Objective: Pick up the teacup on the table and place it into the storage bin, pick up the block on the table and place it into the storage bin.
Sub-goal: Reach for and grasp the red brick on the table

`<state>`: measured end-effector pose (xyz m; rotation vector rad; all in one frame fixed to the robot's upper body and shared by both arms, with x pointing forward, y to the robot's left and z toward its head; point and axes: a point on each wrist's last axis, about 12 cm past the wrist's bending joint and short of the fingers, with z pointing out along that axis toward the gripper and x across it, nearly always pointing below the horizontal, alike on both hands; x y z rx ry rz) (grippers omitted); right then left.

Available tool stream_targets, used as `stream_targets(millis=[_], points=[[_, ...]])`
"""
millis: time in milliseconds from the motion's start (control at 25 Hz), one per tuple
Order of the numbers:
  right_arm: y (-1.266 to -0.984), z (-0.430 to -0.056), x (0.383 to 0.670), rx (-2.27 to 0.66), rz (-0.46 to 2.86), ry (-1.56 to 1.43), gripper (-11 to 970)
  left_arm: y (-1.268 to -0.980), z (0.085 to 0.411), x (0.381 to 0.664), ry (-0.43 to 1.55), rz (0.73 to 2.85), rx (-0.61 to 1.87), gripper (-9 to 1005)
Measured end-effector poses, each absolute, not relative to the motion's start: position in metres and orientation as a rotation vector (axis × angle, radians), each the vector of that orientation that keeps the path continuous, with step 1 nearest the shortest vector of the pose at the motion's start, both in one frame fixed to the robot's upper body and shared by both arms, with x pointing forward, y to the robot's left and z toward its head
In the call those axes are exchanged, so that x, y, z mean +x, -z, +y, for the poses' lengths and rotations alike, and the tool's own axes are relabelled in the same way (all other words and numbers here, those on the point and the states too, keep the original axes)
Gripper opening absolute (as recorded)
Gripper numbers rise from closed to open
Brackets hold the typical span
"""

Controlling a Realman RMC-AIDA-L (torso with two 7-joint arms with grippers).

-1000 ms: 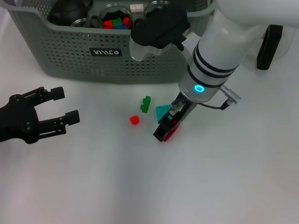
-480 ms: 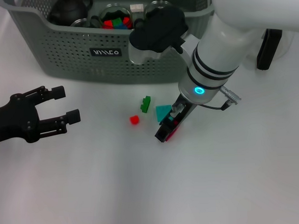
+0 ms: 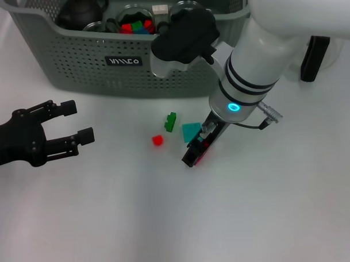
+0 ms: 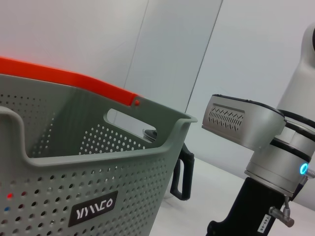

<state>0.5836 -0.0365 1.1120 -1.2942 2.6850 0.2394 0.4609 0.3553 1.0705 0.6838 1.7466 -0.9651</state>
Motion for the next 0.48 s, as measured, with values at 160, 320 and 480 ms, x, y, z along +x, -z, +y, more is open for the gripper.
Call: stream_targets(millis=[160, 320, 480], points=[[-1.1106, -0.0372, 0.5827, -1.301, 2.686, -0.236, 799, -1.0705, 0.3552, 0.4610, 0.965, 1.746, 0.684, 860], [-1.1097, -0.0375, 0.5819, -1.305, 2.688, -0.229, 794, -1.0705, 0.3552, 0.4610, 0.965, 1.746, 0.684, 860], [-1.1105, -0.0368, 0.5811, -1.310, 2.691, -0.229, 778, -1.0705, 0.3552, 0.4610, 0.965, 1.746, 0.684, 860]])
